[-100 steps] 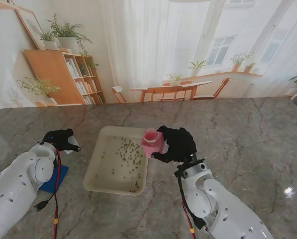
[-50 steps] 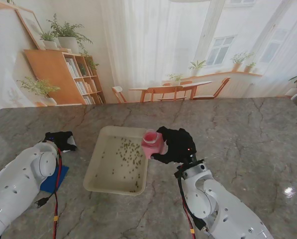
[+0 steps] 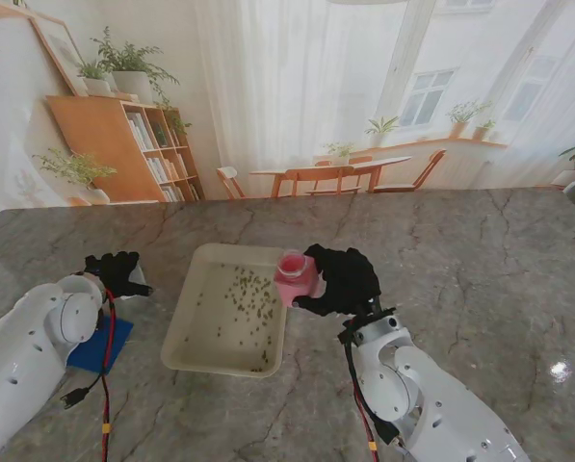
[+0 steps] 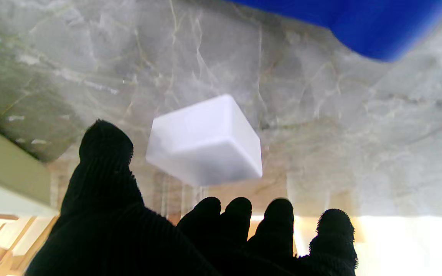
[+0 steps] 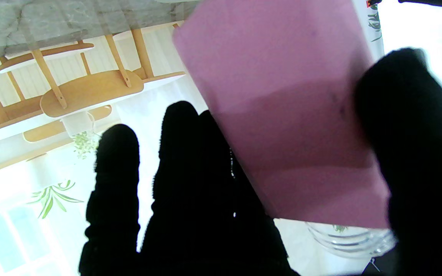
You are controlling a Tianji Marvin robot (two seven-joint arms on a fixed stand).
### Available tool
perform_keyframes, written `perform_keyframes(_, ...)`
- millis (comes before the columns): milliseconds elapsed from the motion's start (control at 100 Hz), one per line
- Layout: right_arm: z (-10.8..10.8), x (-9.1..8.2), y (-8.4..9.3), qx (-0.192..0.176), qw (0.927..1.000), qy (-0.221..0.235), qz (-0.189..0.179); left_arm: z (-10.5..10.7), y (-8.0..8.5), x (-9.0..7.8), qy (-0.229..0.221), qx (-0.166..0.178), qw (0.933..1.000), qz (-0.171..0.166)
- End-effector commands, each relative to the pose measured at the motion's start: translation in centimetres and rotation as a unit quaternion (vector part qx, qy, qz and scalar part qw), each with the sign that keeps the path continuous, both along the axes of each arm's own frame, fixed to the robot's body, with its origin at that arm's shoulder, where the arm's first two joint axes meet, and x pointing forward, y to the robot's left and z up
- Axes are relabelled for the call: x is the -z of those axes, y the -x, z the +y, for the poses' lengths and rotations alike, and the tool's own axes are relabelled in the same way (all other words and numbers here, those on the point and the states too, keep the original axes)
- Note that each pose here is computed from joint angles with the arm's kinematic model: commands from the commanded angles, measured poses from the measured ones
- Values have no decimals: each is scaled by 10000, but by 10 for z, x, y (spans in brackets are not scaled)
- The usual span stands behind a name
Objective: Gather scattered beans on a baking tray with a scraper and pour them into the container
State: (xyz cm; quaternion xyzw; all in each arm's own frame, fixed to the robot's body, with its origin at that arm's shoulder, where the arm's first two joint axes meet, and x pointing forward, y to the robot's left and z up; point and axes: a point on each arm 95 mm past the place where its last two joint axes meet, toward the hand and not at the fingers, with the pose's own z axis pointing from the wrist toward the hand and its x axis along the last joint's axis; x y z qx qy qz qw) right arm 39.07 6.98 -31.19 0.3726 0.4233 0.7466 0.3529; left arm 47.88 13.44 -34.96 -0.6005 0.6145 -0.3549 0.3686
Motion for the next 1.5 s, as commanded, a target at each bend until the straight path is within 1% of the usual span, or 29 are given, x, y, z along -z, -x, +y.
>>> perform_keyframes(0,-1,1,-1,-17,10000,15,65,-3,1,-13,-131,205,9994,-266)
perform_keyframes(110,-1,1,-1,-39,9999,21,93,-5,7,-39,-215,447,9965,-670)
perform_keyframes(170,-1,1,-2,-46,9999,33,100,-8,13,-55,-277,599,9933,-953)
perform_keyframes(240,-4,2,-3,-21,9999,31,130,-14,21,-71,-241,748,9884,-1296)
perform_keyframes(320,-10,3,-6,51,9998,12,196,-26,33,-87,-175,925,9807,-1712)
perform_keyframes(380,-15,4,-8,125,9996,-1,261,-37,44,-96,-93,1060,9733,-2033)
perform_keyframes(440,-20,5,-11,198,9993,-14,308,-49,55,-102,-5,1225,9652,-2309)
perform_keyframes(520,-26,7,-14,245,9990,-50,377,-65,70,-106,118,1386,9561,-2580)
perform_keyframes(590,-32,9,-18,228,9988,-93,413,-80,82,-105,297,1441,9510,-2718)
perform_keyframes(680,-40,12,-25,198,9984,-155,503,-99,95,-99,578,1414,9470,-2825)
perform_keyframes(790,-47,19,-32,111,9970,-309,701,-117,110,-89,833,1384,9456,-2823)
perform_keyframes(840,-50,23,-37,65,9963,-359,772,-124,115,-85,909,1332,9447,-2857)
perform_keyframes(920,-55,29,-46,32,9955,-365,876,-134,123,-78,1055,1242,9407,-2975)
perform_keyframes(990,-58,35,-56,56,9935,-435,1049,-140,128,-73,1137,1163,9367,-3101)
perform_keyframes(1050,-57,39,-64,59,9915,-515,1194,-142,132,-69,1143,1096,9350,-3173)
perform_keyframes(1170,-54,46,-78,-6,9900,-462,1334,-143,136,-61,1202,926,9361,-3175)
perform_keyframes(1340,-48,52,-94,-71,9883,-382,1472,-139,136,-47,1420,715,9408,-2994)
perform_keyframes(1430,-48,55,-100,-119,9893,-167,1446,-136,136,-45,1410,724,9427,-2937)
perform_keyframes(1490,-47,58,-103,-137,9889,-99,1475,-135,136,-45,1405,703,9418,-2971)
